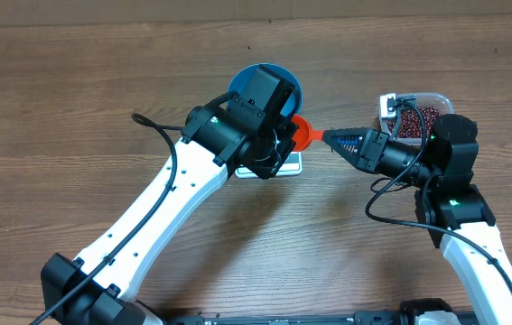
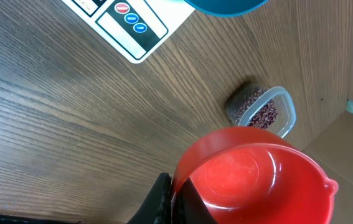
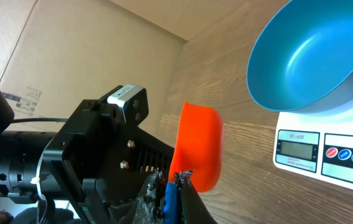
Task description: Scoop item into bowl and weigh 150g on scale
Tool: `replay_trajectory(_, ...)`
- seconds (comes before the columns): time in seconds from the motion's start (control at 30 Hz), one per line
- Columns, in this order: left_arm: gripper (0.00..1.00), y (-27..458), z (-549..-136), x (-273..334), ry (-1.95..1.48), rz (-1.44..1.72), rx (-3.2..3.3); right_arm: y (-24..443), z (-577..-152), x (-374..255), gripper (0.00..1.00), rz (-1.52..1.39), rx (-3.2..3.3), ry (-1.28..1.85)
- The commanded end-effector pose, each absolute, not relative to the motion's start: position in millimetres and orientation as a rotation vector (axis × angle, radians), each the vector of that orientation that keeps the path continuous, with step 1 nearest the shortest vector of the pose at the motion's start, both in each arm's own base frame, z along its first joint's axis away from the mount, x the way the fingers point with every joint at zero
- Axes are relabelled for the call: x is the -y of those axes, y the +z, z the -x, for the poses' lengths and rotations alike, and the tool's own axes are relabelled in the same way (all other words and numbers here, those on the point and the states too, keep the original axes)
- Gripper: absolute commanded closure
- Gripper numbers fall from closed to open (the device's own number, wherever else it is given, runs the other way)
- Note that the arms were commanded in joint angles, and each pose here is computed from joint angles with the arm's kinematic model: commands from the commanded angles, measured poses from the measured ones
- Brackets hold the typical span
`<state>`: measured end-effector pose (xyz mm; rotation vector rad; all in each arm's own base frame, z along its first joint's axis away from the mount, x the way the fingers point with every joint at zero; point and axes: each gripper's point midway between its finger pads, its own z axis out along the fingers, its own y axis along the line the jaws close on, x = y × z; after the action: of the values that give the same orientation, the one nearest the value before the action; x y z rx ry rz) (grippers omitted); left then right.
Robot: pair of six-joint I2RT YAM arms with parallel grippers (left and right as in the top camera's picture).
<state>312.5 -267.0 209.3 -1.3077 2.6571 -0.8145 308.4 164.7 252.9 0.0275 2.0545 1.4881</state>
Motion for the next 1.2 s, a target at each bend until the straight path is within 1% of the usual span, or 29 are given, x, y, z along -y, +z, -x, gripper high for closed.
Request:
replay_trajectory(0.0,0.87,211,-314,270,-0.823,1.313,-2.652,262,-309,-167,0.96,0.0,-2.035,1.49)
replay_trajectory(0.03,0.77,211,-314,270,-0.822,1.313,-2.651,262,-309,-167,0.96,0.0,-2.035,1.49)
replay_trajectory(0.1,0.52,211,-314,270,-0.82,1.313,-2.65,262,-309,-167,0.96,0.0,-2.035,1.49)
replay_trajectory(0.17,0.17,211,-314,270,-0.82,1.313,-2.651,262,-309,-167,0.96,0.0,-2.035,1.49)
replay_trajectory(0.2,0.02,211,-314,270,-0.82,1.313,-2.651,262,-309,-167,0.96,-0.001,-2.035,1.49)
replay_trajectory(0.23,0.0,211,-314,270,-0.819,1.312,-2.651,261,-309,-167,0.96,0.0,-2.035,1.49)
replay_trajectory(0.47,0.0,209,-311,268,-0.798,1.316,-2.663,256,-310,-165,0.96,0.0,-2.049,1.462)
replay_trajectory(0.67,0.0,207,-310,262,-0.77,1.326,-2.673,234,-319,-153,0.96,-0.148,-2.123,1.358)
replay_trajectory(0.83,0.0,205,-308,259,-0.751,1.334,-2.681,219,-322,-144,0.96,-0.193,-2.166,1.262)
replay_trajectory(1.0,0.0,205,-307,259,-0.741,1.215,-2.718,196,-324,-129,0.96,-0.313,-2.242,1.136)
replay_trajectory(1.17,0.0,205,-309,258,-0.723,1.139,-2.73,192,-323,-125,0.96,-0.32,-2.257,1.099)
